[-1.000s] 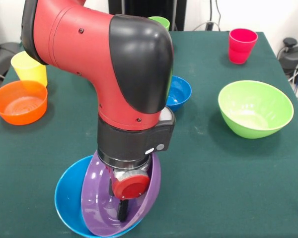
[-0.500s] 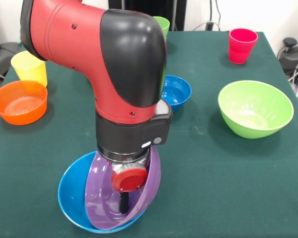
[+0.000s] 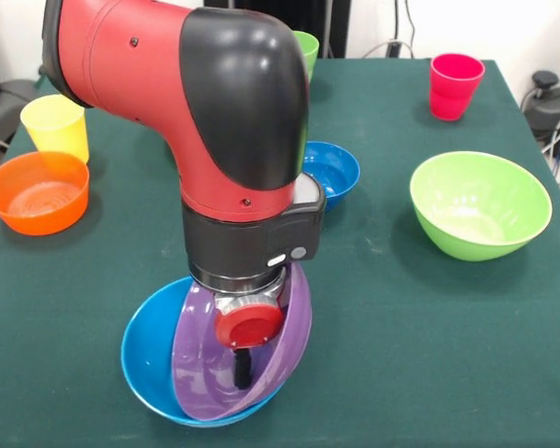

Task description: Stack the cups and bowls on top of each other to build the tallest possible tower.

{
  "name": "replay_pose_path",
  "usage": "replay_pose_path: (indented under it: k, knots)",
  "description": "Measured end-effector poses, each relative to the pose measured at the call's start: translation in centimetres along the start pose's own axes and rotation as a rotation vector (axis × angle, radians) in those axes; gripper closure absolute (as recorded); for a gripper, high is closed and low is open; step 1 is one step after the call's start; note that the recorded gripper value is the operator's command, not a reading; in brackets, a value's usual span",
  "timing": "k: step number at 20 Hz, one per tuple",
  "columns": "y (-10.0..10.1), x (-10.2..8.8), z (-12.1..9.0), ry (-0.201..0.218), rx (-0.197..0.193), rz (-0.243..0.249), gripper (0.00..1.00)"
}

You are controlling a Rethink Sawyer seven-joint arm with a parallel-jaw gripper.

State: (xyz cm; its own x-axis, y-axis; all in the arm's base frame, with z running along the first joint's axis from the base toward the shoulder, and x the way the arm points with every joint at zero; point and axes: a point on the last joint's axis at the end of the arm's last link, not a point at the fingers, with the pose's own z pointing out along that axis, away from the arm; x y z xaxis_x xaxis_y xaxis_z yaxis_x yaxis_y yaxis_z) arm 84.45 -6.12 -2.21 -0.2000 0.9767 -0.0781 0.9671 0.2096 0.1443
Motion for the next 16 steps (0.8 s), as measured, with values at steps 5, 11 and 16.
replay_pose_path:
  k: [5, 11, 16]
  knots:
    - [-0.19, 0.27, -0.16, 0.016, 0.000, 0.012, 0.00]
    - [-0.35, 0.63, -0.31, 0.034, 0.000, 0.024, 0.00]
    - [-0.42, 0.82, -0.64, 0.042, 0.001, 0.031, 0.00]
